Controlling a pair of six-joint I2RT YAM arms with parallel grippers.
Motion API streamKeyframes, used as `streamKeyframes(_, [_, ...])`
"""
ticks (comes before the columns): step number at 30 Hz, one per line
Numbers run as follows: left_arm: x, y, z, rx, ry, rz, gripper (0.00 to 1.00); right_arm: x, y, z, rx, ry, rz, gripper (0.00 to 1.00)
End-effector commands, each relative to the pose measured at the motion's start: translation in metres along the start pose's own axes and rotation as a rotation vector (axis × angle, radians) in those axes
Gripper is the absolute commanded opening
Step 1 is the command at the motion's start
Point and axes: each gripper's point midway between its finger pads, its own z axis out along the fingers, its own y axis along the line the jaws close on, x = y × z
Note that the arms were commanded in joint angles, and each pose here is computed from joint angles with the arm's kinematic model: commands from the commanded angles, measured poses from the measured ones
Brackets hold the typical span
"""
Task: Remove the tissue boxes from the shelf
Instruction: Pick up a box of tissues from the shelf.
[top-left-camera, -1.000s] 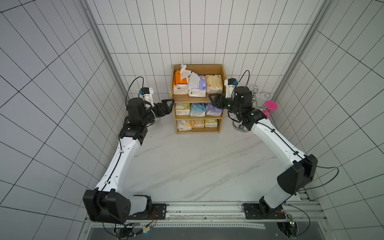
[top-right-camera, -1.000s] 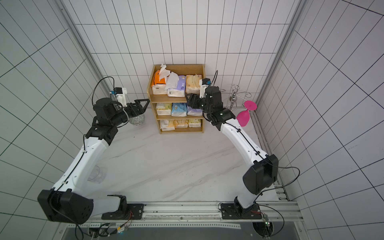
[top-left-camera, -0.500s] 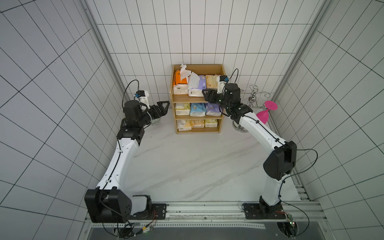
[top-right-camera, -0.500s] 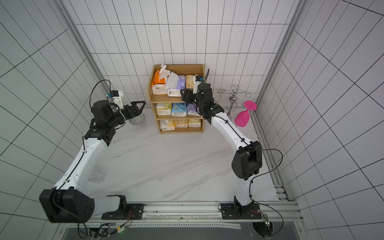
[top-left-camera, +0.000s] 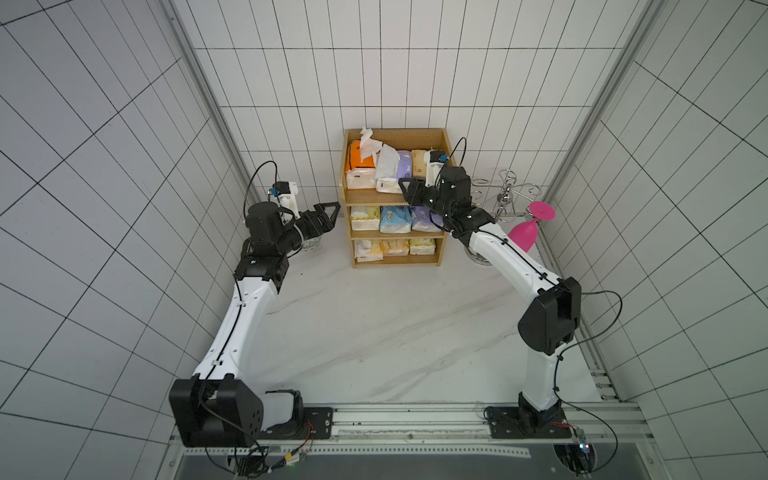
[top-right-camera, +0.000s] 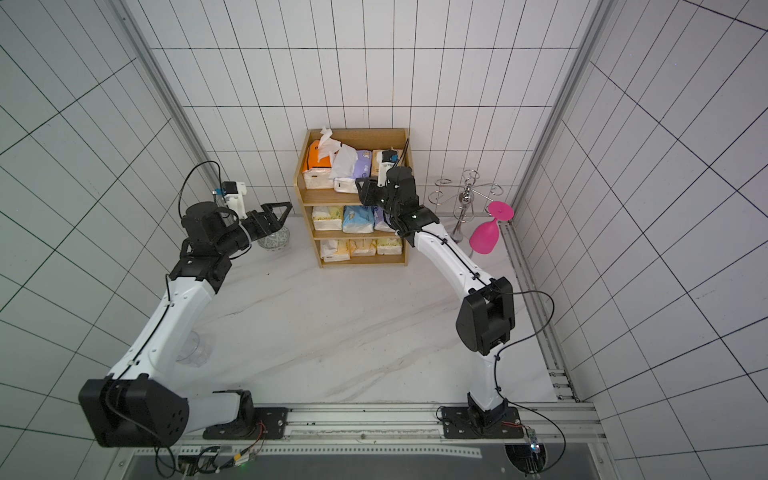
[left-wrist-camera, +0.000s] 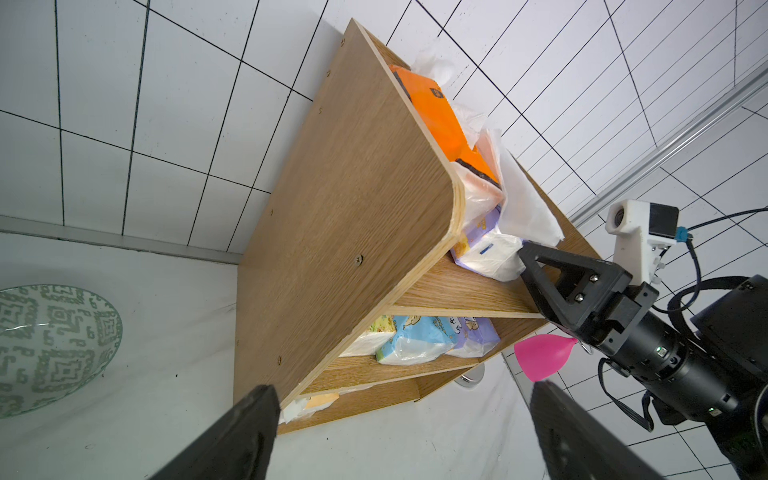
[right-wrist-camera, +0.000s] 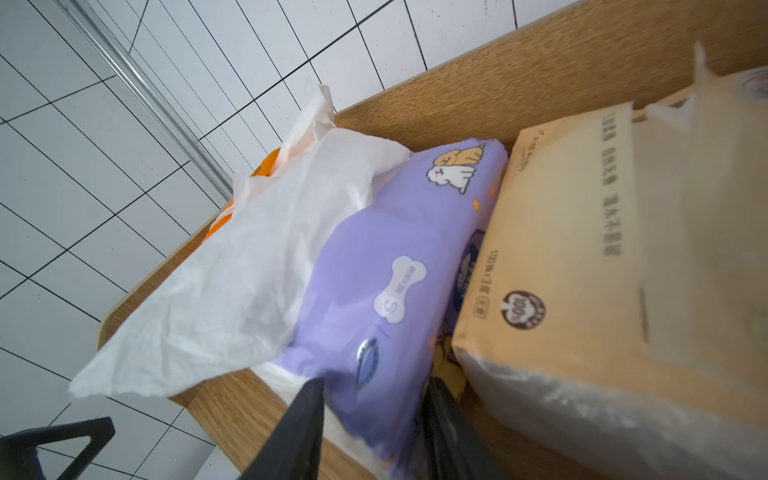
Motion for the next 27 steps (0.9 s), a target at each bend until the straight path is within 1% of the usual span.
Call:
streamKeyframes(1, [-0.005,-0.005,-0.004,0.029,-0.017,0.007,0.98,-0.01,0.016,0.0,-0.037,-0.026,-0.015,0.31])
streamKeyframes(3, [-0.005,-0.003,-0.004,0.028,-0.016,0.003,0.98,-0.013,0.02,-0.004,-0.044,-0.032,-0.02,0.23])
streamKeyframes(4, [-0.005,-0.003,-0.004,0.028,-0.017,0.002,0.98,-0.014,0.021,-0.005,-0.05,-0.034,-0.024,0.2])
streamKeyframes(6, [-0.006,-0.001,-0.003,0.026,-0.02,-0.003,0.98,-0.015,0.025,-0.008,-0.064,-0.028,-0.026,0.11])
streamKeyframes(11, [-0.006,0.0,-0.003,0.026,-0.02,0.001,0.98,-0.013,0.033,-0.017,-0.091,-0.012,-0.035,0.0])
streamKeyframes(21, [-0.009,0.0,-0.008,0.02,-0.037,0.018,0.98,-0.001,0.047,-0.053,-0.096,0.044,-0.046,0.0])
streamKeyframes(27, [-0.012,-0.005,-0.011,0.034,-0.044,0.027,0.98,0.006,0.047,-0.08,-0.061,0.063,-0.047,0.0])
